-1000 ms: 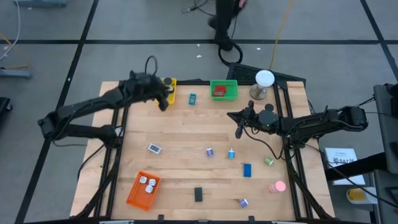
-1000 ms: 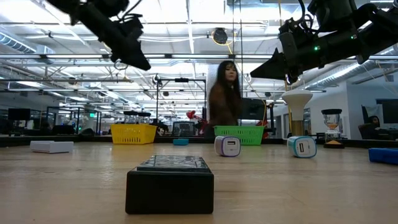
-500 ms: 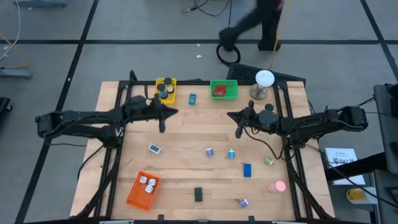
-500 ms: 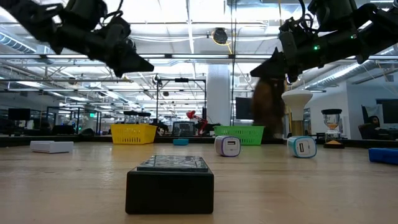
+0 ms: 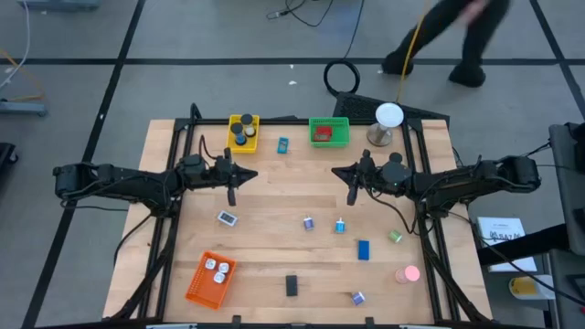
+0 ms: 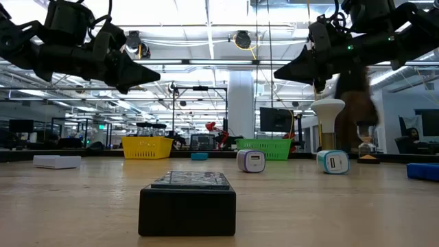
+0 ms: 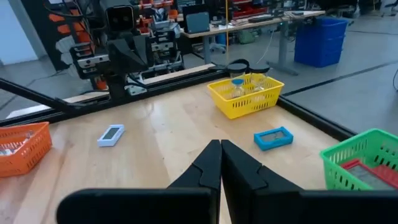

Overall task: Pick & Place Office items
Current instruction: Put the blue digital clock into the green bin

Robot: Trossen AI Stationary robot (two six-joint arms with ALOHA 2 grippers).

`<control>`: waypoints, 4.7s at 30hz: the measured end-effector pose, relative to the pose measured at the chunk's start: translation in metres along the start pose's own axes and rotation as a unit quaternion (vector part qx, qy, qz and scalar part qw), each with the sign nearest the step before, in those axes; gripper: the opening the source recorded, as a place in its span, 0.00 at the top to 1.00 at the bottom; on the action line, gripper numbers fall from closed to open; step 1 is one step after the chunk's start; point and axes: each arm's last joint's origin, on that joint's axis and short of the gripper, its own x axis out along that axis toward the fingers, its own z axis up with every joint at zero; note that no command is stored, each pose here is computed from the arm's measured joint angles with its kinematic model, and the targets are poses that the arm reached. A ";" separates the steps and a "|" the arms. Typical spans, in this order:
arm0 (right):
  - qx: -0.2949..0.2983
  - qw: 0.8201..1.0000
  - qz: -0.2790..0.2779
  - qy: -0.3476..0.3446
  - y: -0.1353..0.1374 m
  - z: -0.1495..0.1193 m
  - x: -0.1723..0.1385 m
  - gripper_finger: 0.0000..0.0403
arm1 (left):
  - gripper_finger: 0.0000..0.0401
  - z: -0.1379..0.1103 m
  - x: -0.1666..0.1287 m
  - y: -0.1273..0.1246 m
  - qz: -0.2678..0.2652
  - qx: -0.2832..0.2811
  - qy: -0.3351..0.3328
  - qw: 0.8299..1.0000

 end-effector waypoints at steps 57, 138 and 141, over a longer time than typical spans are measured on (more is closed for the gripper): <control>0.168 0.808 -0.268 0.496 0.170 -0.080 -0.061 0.39 | 0.90 0.000 0.000 0.000 0.001 -0.002 0.002 1.000; -0.084 0.896 -0.150 0.409 -0.016 -0.043 0.057 0.37 | 0.90 0.000 0.000 0.000 0.001 -0.002 0.002 1.000; -0.082 0.884 -0.150 0.434 -0.008 -0.048 0.050 0.38 | 0.90 0.000 0.000 0.000 0.001 -0.002 0.002 1.000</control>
